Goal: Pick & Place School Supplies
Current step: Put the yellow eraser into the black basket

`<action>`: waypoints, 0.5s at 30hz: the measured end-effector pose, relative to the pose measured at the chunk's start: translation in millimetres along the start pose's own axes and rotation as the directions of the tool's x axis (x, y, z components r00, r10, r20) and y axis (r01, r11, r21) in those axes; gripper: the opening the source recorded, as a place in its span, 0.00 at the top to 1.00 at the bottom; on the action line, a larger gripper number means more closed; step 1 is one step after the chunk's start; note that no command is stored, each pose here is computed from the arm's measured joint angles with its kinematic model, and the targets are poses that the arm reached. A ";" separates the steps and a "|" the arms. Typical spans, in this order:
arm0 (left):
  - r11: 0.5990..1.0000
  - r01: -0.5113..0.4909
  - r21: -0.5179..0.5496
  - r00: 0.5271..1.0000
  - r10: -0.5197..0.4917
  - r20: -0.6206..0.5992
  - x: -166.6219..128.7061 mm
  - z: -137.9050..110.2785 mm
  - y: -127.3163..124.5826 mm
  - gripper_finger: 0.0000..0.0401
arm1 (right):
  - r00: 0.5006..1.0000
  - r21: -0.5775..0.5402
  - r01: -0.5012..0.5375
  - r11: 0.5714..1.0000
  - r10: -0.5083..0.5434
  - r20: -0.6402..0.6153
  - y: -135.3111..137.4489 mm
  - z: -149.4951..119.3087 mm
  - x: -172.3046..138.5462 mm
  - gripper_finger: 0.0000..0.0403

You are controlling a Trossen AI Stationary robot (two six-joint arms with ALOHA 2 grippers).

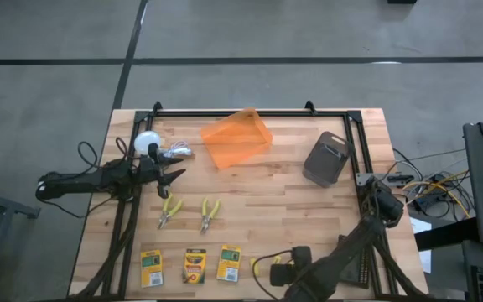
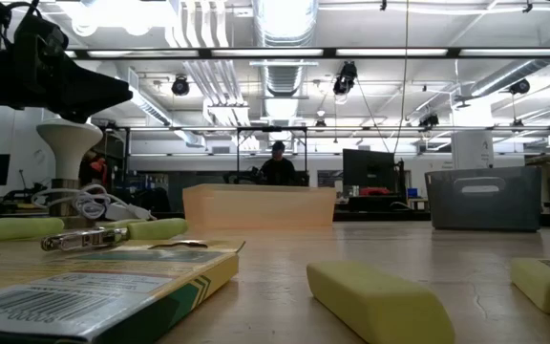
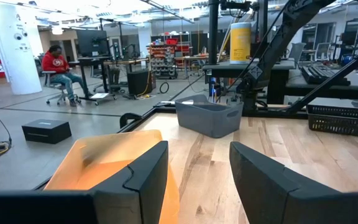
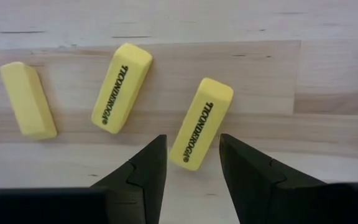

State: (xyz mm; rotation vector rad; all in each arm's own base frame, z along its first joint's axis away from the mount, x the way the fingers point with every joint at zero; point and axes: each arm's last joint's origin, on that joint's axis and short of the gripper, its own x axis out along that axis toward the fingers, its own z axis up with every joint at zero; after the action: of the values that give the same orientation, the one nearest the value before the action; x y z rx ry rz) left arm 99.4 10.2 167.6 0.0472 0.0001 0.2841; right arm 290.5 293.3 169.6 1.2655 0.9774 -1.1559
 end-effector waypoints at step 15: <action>1.000 0.000 0.000 1.000 0.000 0.000 0.0 -0.1 0.0 0.55 | 0.999 0.007 0.036 0.999 -0.036 0.001 1.2 0.9 14.0 0.64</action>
State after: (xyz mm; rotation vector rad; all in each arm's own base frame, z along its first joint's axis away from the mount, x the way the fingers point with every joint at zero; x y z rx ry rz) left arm 99.4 10.1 167.5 0.0472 0.0002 0.2839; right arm 294.2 291.0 156.2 1.2575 0.9997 -1.1890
